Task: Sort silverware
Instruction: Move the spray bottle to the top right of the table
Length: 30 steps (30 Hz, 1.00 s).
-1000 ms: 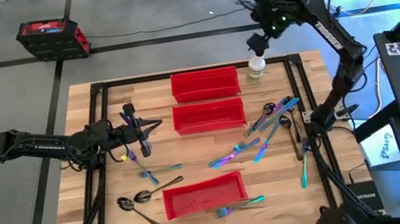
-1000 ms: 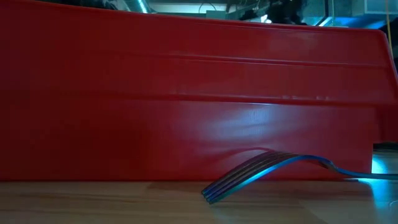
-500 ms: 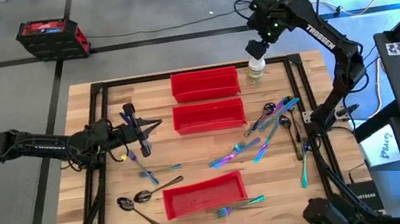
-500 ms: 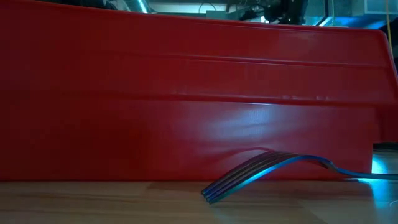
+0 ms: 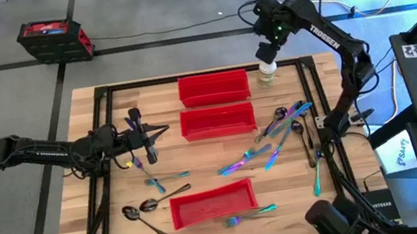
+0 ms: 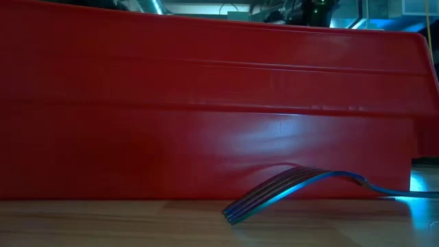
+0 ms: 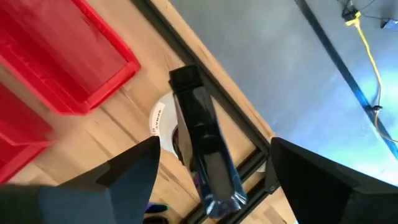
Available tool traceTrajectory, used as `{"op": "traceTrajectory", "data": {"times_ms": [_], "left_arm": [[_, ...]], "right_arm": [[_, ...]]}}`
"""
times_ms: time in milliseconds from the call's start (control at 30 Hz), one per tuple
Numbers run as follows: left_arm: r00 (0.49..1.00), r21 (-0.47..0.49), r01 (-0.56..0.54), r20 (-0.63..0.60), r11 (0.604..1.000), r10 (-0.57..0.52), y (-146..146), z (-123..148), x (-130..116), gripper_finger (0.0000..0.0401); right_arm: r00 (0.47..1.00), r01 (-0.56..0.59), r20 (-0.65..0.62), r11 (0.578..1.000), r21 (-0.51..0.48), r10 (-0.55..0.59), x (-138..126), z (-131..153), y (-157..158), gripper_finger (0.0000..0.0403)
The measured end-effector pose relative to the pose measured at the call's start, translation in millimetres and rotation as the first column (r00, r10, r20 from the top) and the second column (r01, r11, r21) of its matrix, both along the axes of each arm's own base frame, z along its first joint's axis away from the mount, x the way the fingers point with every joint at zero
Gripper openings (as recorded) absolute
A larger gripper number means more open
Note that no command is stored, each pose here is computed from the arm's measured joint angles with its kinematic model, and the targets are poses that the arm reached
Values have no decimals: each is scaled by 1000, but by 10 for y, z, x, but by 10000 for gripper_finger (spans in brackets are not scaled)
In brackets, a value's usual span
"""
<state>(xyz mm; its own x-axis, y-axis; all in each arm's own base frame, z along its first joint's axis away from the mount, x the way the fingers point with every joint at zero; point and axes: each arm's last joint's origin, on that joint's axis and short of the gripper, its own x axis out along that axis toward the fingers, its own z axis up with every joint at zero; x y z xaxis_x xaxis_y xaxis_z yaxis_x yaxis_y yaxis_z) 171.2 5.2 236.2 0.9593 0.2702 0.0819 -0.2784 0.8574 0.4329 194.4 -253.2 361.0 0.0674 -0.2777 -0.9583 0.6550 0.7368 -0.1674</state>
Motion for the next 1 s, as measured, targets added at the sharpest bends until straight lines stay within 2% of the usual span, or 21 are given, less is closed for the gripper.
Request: {"op": "traceTrajectory", "data": {"times_ms": [200,500,633,1000], "left_arm": [[1000,0,0,0,1000,0,0,0,0,1],[1000,6,-2,-4,1000,2,2,-2,0,1],[1000,3,-8,-8,1000,8,12,-6,0,1],[1000,-2,-7,-8,1000,7,11,-9,0,1]], "right_arm": [[999,5,-44,995,103,0,3,-123,-24,275],[998,33,-59,989,144,-25,-17,-131,12,160],[998,33,-52,990,138,-26,-11,-130,6,128],[1000,23,14,995,94,-24,39,-117,-46,136]]}}
